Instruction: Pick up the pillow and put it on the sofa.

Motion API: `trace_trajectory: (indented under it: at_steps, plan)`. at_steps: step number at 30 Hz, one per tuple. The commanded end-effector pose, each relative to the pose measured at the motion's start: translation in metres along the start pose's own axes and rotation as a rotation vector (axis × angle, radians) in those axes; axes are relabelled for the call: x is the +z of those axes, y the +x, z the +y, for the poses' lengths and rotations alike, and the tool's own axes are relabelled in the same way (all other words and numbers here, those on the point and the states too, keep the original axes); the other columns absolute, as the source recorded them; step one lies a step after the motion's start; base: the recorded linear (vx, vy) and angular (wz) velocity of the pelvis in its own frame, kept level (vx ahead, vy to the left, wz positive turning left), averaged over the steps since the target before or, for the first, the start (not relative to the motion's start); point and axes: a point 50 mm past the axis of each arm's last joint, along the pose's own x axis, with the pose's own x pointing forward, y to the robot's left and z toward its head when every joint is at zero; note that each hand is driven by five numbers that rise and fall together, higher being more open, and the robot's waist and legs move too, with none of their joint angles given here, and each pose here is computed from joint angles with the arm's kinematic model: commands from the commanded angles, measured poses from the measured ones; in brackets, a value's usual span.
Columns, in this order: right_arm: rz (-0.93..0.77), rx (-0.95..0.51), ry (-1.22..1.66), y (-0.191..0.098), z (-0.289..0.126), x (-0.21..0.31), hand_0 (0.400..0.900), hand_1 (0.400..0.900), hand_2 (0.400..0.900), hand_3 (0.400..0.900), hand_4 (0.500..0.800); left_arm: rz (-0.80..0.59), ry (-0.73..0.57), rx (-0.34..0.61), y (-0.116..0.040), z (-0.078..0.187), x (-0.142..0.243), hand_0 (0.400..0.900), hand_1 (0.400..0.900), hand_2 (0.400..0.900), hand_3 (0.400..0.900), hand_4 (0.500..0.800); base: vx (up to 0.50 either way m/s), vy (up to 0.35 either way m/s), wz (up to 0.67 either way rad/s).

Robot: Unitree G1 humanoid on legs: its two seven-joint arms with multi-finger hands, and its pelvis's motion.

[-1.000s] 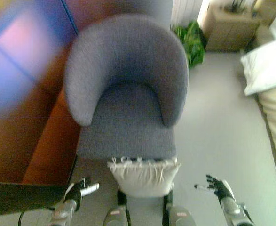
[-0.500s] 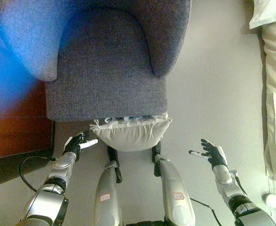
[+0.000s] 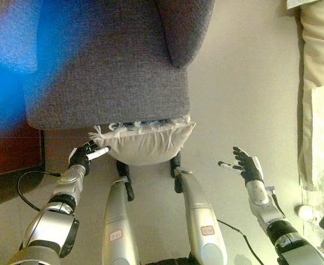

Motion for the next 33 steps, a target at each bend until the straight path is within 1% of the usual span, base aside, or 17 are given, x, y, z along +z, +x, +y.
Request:
trace_trajectory:
  at_steps: [1,4,5,6,10,13,14,15,16,17,18,24,31,33]
  plan:
    - [-0.062,-0.087,0.004,-0.008,-0.023,0.001,0.900,0.900,0.900,0.900,0.800,-0.068,-0.031,0.052,-0.001,0.030,0.021,0.900,0.900,0.900,0.900,0.800,0.018,-0.061,0.00]
    - [-0.061,-0.079,0.006,-0.010,-0.022,-0.002,0.900,0.900,0.900,0.900,0.800,-0.105,-0.049,0.001,0.001,0.023,0.033,0.900,0.900,0.900,0.900,0.800,0.015,-0.050,0.01]
    - [-0.061,-0.079,0.007,-0.010,-0.022,-0.002,0.900,0.900,0.900,0.900,0.800,-0.105,-0.049,0.000,0.001,0.023,0.033,0.900,0.900,0.900,0.900,0.800,0.112,-0.082,0.01]
    - [-0.056,-0.070,0.004,-0.012,-0.019,-0.004,0.900,0.900,0.900,0.900,0.800,-0.126,-0.069,-0.047,0.003,0.015,0.041,0.900,0.900,0.900,0.900,0.800,0.108,-0.090,0.00]
    - [-0.048,-0.052,0.022,-0.017,-0.011,-0.007,0.900,0.900,0.900,0.900,0.800,-0.162,-0.077,-0.142,0.005,-0.004,0.051,0.900,0.900,0.900,0.900,0.800,-0.040,-0.122,0.04]
    - [-0.046,-0.041,0.035,-0.020,-0.006,-0.009,0.900,0.900,0.900,0.900,0.800,-0.176,-0.058,-0.182,0.005,-0.015,0.053,0.900,0.900,0.900,0.900,0.800,0.005,-0.089,0.02]
    - [-0.046,-0.042,0.035,-0.020,-0.006,-0.009,0.900,0.900,0.900,0.900,0.800,-0.175,-0.058,-0.183,0.005,-0.015,0.053,0.900,0.900,0.900,0.900,0.800,0.021,-0.062,-0.01]
    - [-0.044,-0.039,0.042,-0.021,-0.005,-0.010,0.900,0.900,0.900,0.900,0.800,-0.174,-0.050,-0.193,0.005,-0.019,0.052,0.751,0.751,0.751,0.751,0.711,0.023,-0.060,-0.01]
    - [-0.043,-0.035,0.043,-0.021,-0.003,-0.009,0.900,0.900,0.900,0.900,0.800,-0.170,-0.048,-0.201,0.005,-0.021,0.052,0.569,0.569,0.569,0.569,0.601,0.032,-0.087,-0.01]
    - [-0.042,-0.032,0.044,-0.022,-0.002,-0.009,0.900,0.900,0.900,0.900,0.800,-0.168,-0.042,-0.201,0.005,-0.022,0.052,0.473,0.473,0.473,0.473,0.544,0.025,-0.080,-0.01]
    - [-0.041,-0.034,0.049,-0.022,-0.001,-0.010,0.900,0.900,0.900,0.900,0.800,-0.167,-0.026,-0.200,0.006,-0.022,0.053,0.400,0.400,0.400,0.400,0.500,0.026,-0.071,-0.01]
    - [-0.041,-0.029,0.054,-0.025,0.000,-0.012,0.900,0.900,0.900,0.900,0.800,-0.158,0.033,-0.172,0.006,-0.017,0.052,0.400,0.400,0.400,0.400,0.500,0.023,-0.046,-0.01]
    - [-0.034,-0.030,0.063,-0.028,0.002,-0.015,0.900,0.900,0.900,0.900,0.800,-0.147,0.066,-0.177,0.006,-0.015,0.051,0.400,0.400,0.400,0.400,0.500,0.007,-0.011,0.01]
    - [-0.034,-0.032,0.058,-0.027,0.001,-0.015,0.900,0.900,0.900,0.900,0.800,-0.147,0.058,-0.179,0.006,-0.016,0.050,0.400,0.400,0.400,0.400,0.500,0.000,0.000,0.00]
